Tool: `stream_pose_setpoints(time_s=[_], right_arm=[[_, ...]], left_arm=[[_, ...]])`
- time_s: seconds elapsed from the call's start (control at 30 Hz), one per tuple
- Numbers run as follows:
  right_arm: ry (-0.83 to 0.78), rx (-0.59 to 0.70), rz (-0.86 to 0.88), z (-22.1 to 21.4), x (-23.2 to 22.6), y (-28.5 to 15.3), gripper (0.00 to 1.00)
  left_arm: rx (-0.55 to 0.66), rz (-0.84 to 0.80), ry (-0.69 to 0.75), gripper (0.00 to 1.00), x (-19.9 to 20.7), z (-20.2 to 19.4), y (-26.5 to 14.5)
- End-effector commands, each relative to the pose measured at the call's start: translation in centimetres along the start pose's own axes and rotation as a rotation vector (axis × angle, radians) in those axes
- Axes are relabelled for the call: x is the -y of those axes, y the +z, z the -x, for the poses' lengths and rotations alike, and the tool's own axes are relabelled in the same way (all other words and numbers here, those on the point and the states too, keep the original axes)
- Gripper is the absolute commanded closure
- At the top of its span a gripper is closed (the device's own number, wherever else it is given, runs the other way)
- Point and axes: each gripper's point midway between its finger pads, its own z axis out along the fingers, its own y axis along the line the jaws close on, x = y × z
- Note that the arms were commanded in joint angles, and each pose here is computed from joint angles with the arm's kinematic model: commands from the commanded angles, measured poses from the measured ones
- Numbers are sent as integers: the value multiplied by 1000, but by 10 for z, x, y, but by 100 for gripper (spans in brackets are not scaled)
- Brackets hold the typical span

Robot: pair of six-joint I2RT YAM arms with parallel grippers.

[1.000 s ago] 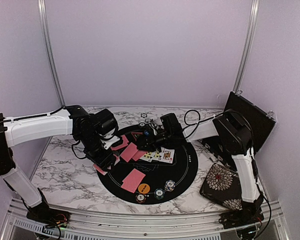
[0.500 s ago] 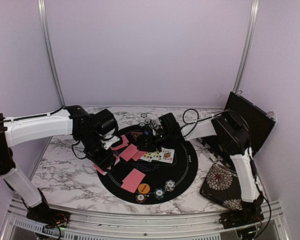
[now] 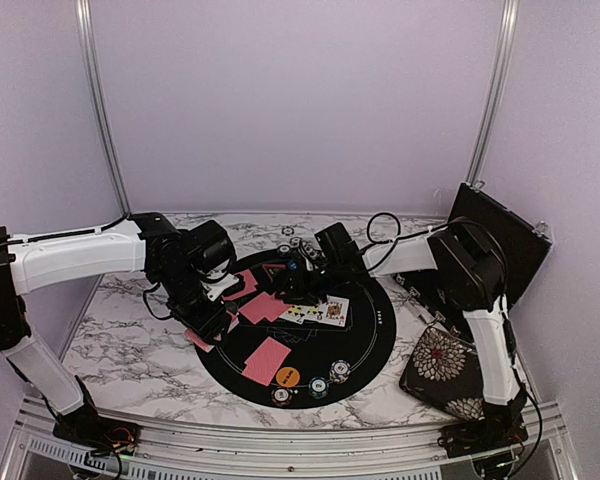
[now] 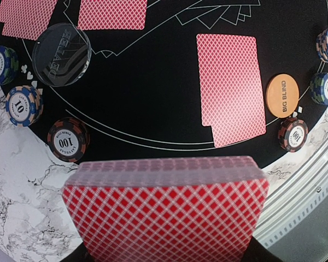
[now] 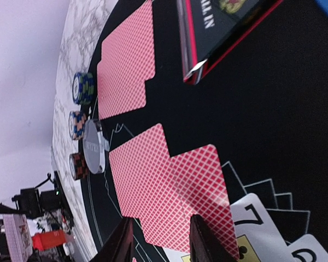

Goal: Distribute texas hold em gaming equipment
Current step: Place the poker card in the community card area, then place the face-down deck piles on the poker table mat.

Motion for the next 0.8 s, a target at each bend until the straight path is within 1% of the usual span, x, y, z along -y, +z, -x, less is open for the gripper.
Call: stream_pose_setpoints(time_s=[0.0,0.07,0.23,0.33,0.63,0.7,0.77], right_arm=[[-51,44,-51,8,-17,-20,62],[-65,69,-58,10,-24,-30,58],[-115,139,-103,15,-37,-61,43],[-123,187,-139,16,-33,-84,37],[-164,371,-245,15,-28,-177,20],[-169,405,-267,11,-25,-198,12],[-163,447,-289,10,-20,-222,8]], left_arm=[[44,-10,-8,56,1,8,-9],[45,-7,-15,56,0,11,-8],[48,-4,-26,56,4,24,-5],[50,5,-31,56,9,33,-3],[47,20,-24,56,45,73,18],[48,21,-29,56,55,83,24],[49,20,-30,56,65,93,31]])
